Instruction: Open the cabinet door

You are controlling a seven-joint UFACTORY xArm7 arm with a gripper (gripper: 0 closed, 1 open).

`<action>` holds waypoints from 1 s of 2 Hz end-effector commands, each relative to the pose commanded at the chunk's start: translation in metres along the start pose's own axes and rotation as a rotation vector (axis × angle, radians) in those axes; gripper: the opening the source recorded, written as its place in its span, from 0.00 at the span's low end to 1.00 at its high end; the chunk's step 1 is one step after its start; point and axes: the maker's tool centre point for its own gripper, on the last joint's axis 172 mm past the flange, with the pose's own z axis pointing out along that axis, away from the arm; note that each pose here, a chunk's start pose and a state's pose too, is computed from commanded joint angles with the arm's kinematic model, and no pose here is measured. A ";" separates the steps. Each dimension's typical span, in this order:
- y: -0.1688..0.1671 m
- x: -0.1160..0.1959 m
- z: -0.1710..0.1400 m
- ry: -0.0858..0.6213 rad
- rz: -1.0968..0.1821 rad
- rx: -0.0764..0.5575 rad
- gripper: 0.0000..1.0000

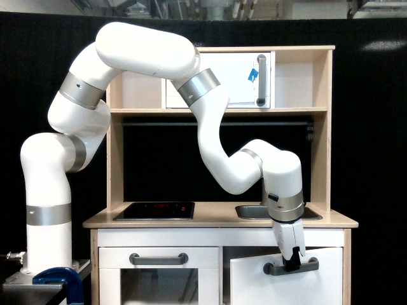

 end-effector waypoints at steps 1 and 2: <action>0.002 -0.004 0.002 0.000 0.000 0.000 1.00; 0.004 -0.005 -0.001 0.000 0.000 0.000 1.00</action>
